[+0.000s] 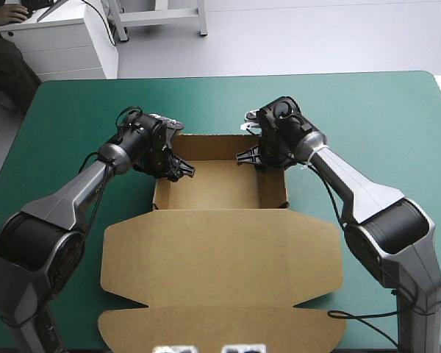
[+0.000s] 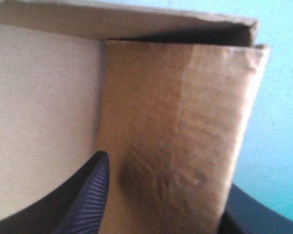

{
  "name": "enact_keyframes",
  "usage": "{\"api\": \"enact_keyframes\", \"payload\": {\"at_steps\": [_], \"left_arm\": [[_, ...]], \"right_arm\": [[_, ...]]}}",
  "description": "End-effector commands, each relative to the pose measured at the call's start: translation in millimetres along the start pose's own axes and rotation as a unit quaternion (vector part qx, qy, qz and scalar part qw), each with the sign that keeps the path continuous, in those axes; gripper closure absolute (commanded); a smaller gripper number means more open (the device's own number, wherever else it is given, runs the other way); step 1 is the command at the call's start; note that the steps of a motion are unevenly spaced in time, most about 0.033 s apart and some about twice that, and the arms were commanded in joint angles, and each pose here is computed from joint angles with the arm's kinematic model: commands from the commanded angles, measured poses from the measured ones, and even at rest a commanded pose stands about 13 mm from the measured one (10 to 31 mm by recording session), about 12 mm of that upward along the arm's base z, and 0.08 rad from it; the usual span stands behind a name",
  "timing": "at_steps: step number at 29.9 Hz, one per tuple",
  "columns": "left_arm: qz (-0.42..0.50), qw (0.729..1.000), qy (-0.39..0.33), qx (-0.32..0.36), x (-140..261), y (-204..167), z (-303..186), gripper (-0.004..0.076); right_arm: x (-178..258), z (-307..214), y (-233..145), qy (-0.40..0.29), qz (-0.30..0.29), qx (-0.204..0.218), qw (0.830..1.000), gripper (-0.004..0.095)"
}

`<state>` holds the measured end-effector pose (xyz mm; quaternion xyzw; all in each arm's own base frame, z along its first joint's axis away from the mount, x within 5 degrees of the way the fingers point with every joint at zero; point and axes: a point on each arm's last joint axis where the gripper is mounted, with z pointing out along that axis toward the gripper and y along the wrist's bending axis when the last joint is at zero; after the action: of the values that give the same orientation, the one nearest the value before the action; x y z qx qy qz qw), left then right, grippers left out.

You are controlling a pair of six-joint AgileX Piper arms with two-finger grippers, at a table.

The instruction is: Fold the box

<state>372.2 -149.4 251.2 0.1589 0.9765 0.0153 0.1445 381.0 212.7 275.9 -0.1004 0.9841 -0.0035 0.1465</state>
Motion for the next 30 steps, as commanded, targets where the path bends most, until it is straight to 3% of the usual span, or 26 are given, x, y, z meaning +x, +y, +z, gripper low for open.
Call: {"api": "enact_keyframes", "payload": {"at_steps": [1, 9, 19, 24, 28, 30], "left_arm": [[-0.011, 0.999, -0.047, 0.022, -5.4, -5.6, -27.8, 0.0255], [-0.011, 0.997, -0.08, 0.012, -16.8, -1.1, -58.8, 0.0255], [-0.013, 0.992, -0.114, -0.046, -27.5, 15.9, -127.6, 0.0259], [-0.009, 0.986, -0.165, -0.037, -20.4, 19.3, -166.7, 0.0269], [0.0, 0.978, -0.204, -0.037, -3.5, 24.3, -202.7, 0.0385], [0.001, 0.973, -0.229, -0.037, 9.3, 27.6, -224.6, 0.05]], "right_arm": [[-2.4, -50.7, -14.5, -0.059, 0.014, -0.007, 0.998, 0.0449], [-2.4, -72.2, -24.4, -0.085, 0.024, -0.011, 0.996, 0.0449], [-8.9, -144.8, -30.6, -0.189, 0.038, -0.049, 0.98, 0.0449], [-3.3, -170.3, -35.6, -0.222, -0.005, -0.047, 0.974, 0.045], [0.2, -178.8, -37.5, -0.231, 0.002, -0.051, 0.972, 0.045], [0.3, -177.5, -37.4, -0.228, 0.009, -0.053, 0.972, 0.045]]}}
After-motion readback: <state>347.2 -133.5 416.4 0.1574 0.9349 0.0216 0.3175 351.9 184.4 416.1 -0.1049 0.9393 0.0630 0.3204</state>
